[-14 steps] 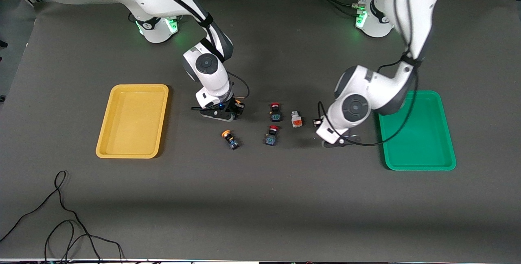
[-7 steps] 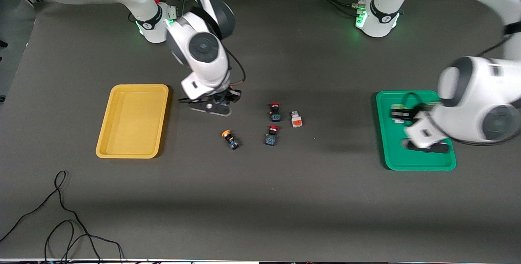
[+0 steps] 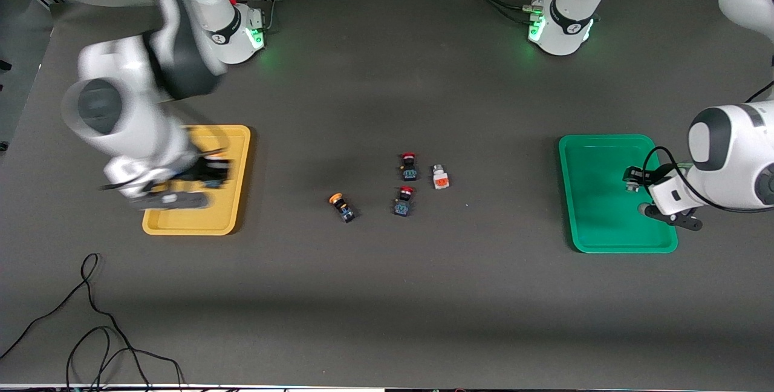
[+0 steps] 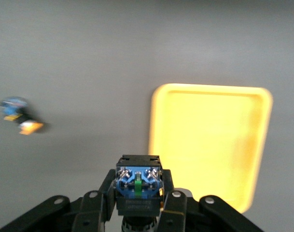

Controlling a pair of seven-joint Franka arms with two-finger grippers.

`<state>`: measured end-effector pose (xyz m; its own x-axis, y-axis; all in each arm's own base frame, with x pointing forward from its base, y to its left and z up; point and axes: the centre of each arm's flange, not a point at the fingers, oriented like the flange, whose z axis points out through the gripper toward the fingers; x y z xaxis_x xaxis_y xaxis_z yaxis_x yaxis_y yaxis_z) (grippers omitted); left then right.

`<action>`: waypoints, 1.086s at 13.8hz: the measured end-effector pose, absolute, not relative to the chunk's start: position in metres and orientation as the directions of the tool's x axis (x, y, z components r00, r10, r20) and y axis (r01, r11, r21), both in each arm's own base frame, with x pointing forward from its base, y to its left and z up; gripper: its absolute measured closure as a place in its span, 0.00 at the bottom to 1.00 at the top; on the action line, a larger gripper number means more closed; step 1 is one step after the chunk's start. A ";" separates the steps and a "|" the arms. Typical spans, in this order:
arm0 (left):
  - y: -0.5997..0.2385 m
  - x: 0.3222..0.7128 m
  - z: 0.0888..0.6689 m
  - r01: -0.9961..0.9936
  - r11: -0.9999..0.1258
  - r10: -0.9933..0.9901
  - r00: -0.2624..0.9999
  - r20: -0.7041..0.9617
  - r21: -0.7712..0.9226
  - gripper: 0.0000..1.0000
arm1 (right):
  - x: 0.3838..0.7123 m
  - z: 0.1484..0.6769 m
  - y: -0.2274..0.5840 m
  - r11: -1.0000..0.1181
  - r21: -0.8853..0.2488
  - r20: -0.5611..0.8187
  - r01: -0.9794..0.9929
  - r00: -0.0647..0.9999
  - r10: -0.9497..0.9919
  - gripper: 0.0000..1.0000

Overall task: Place green and yellow buttons in trays
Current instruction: 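Carry the yellow button to the yellow tray while the left gripper places the green switch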

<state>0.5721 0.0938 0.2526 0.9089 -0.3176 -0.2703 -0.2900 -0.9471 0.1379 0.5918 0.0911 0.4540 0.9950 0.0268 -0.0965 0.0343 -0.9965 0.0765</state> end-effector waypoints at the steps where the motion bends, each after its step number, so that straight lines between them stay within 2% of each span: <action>1: 0.103 0.564 0.238 -0.299 -0.945 -0.324 0.913 -0.246 0.137 0.59 | 0.593 0.450 0.046 -0.996 0.061 -0.098 0.059 0.994 0.053 0.59; 3: 0.113 0.548 0.211 -0.302 -0.944 -0.323 0.924 -0.205 0.130 0.59 | 0.587 0.424 -0.019 -0.995 0.041 -0.073 0.096 0.993 0.093 0.59; 6: 0.115 0.536 0.190 -0.297 -0.945 -0.319 0.927 -0.199 0.134 0.59 | 0.561 0.351 -0.058 -0.991 -0.013 -0.026 0.130 0.991 0.130 0.59; 7: 0.115 0.536 0.190 -0.297 -0.946 -0.319 0.927 -0.197 0.134 0.54 | 0.551 0.323 -0.062 -0.990 -0.018 -0.022 0.142 0.990 0.142 0.59; 12: 0.106 0.546 0.219 -0.281 -0.951 -0.303 0.930 -0.209 0.131 0.02 | 0.533 0.225 -0.092 -0.981 -0.041 -0.026 0.191 0.981 0.192 0.59; 14: 0.074 0.557 0.260 -0.220 -0.967 -0.248 0.930 -0.270 0.129 0.00 | 0.530 0.204 -0.100 -0.978 -0.050 -0.026 0.202 0.979 0.204 0.59; 15: 0.044 0.564 0.286 -0.185 -0.975 -0.213 0.931 -0.295 0.121 0.00 | 0.531 0.201 -0.100 -0.979 -0.048 -0.027 0.200 0.979 0.202 0.56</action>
